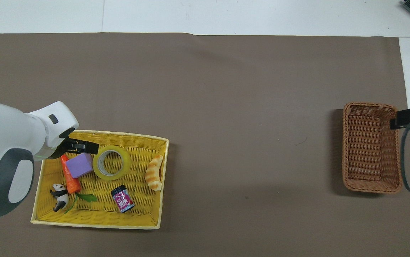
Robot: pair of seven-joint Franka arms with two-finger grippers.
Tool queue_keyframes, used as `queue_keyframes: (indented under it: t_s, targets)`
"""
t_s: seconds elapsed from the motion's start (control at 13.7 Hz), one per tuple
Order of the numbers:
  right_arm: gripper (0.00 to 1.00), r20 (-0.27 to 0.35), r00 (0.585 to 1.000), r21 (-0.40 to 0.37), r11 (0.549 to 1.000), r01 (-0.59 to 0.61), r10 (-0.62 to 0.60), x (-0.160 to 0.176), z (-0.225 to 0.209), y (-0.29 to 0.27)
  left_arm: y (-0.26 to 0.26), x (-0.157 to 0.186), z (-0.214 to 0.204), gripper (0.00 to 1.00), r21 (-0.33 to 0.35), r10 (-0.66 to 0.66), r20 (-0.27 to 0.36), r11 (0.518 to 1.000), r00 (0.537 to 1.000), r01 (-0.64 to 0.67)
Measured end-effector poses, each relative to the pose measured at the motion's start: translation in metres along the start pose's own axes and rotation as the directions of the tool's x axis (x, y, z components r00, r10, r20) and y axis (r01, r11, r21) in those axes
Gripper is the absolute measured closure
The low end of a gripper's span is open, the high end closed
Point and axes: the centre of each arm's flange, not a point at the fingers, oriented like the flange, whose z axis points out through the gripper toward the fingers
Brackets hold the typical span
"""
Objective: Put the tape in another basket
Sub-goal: 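Reach the left gripper down over the tape roll in the yellow basket, then close the left gripper on the tape roll's rim and lift it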
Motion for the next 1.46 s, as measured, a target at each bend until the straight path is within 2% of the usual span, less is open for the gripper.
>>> queue_keyframes:
  t_s: [0.44, 0.51, 0.59, 0.73, 0.8, 0.95, 1.17, 1.46]
  targets:
    - [0.0, 0.0, 1.0, 0.0, 1.0, 0.002, -0.002, 0.0, 0.0, -0.001, 0.016, 0.012, 0.06, 0.0, -0.009, 0.036, -0.003, 0.999, 0.999, -0.036]
    - [0.0, 0.001, 1.0, 0.001, 1.0, 0.007, -0.007, 0.0, 0.0, -0.003, 0.021, 0.014, 0.071, 0.06, -0.012, 0.045, 0.001, 0.999, 0.999, -0.045]
    - [0.0, 0.002, 1.0, 0.002, 1.0, 0.016, -0.016, -0.001, 0.001, -0.008, 0.022, 0.016, 0.079, 0.06, -0.014, 0.048, 0.006, 0.999, 0.999, -0.048]
    - [0.0, 0.004, 0.999, 0.0, 0.999, 0.046, -0.046, -0.003, 0.002, -0.024, 0.022, 0.018, 0.09, 0.26, -0.016, 0.063, 0.019, 0.998, 0.998, -0.063]
    - [0.0, 0.004, 0.999, 0.0, 0.999, 0.052, -0.052, -0.003, 0.002, -0.029, 0.022, 0.018, 0.096, 0.26, -0.018, 0.082, 0.028, 0.997, 0.996, -0.081]
    - [0.0, 0.004, 1.0, 0.002, 1.0, 0.029, -0.029, -0.002, 0.002, -0.017, 0.02, 0.016, 0.104, 0.34, -0.019, 0.114, 0.045, 0.993, 0.992, -0.113]
    - [0.0, 0.004, 1.0, 0.009, 1.0, -0.012, 0.012, 0.001, 0.001, 0.006, 0.014, 0.007, 0.117, 0.35, -0.022, 0.16, 0.075, 0.987, 0.984, -0.159]
    - [0.0, 0.001, 1.0, 0.014, 1.0, 0.014, -0.014, -0.002, -0.001, -0.007, 0.012, -0.002, 0.132, 0.35, -0.023, 0.169, 0.086, 0.986, 0.982, -0.168]
